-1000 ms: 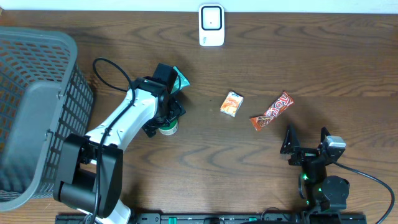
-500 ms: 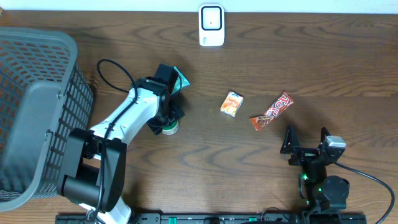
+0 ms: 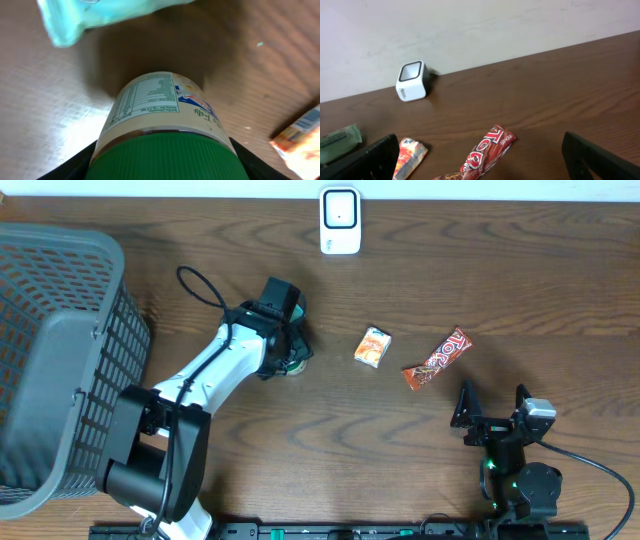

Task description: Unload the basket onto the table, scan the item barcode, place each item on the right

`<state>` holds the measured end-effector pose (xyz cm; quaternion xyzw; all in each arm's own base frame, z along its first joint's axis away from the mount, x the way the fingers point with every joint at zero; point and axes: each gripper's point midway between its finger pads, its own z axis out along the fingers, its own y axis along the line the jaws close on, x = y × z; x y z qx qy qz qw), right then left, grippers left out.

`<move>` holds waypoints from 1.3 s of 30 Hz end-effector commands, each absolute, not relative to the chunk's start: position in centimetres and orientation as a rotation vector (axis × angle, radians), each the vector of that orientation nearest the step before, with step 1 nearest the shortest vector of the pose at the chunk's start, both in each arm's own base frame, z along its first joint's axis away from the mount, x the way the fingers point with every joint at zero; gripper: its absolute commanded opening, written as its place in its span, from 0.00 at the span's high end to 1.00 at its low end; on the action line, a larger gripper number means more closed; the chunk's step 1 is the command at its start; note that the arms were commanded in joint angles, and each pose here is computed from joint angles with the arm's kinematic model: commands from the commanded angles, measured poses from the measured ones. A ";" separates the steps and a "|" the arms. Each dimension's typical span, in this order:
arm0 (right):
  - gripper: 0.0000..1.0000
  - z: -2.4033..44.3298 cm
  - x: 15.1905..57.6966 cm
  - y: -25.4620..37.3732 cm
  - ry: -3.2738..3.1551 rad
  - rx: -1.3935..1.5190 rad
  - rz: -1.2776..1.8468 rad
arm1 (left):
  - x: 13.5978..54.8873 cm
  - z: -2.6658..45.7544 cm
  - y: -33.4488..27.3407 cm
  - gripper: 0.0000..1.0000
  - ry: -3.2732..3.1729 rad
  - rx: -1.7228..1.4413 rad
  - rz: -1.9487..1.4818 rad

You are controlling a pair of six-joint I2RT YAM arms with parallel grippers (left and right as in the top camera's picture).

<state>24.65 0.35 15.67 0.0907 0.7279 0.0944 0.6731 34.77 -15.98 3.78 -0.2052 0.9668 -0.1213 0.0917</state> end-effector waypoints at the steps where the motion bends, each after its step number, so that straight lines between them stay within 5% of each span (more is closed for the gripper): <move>1: 0.01 15.6 24.6 0.5 1.640 0.207 0.224 | 35.3 3.9 -16.7 0.41 2.867 -0.495 -0.367; 22: 0.01 15.8 24.6 -0.8 1.621 0.262 0.164 | 35.2 4.5 -20.8 0.30 2.817 0.004 -0.383; 26: 0.01 15.8 24.6 -0.7 1.622 0.259 0.168 | 35.3 4.6 -20.9 0.14 2.808 0.057 -0.377; 32: 0.01 18.8 24.7 -0.3 1.491 0.329 0.304 | 36.4 5.6 -21.4 0.08 2.740 0.130 -0.395; 39: 0.01 19.4 24.0 3.6 1.608 0.169 0.475 | 38.6 15.7 -21.3 0.08 2.460 0.280 -0.430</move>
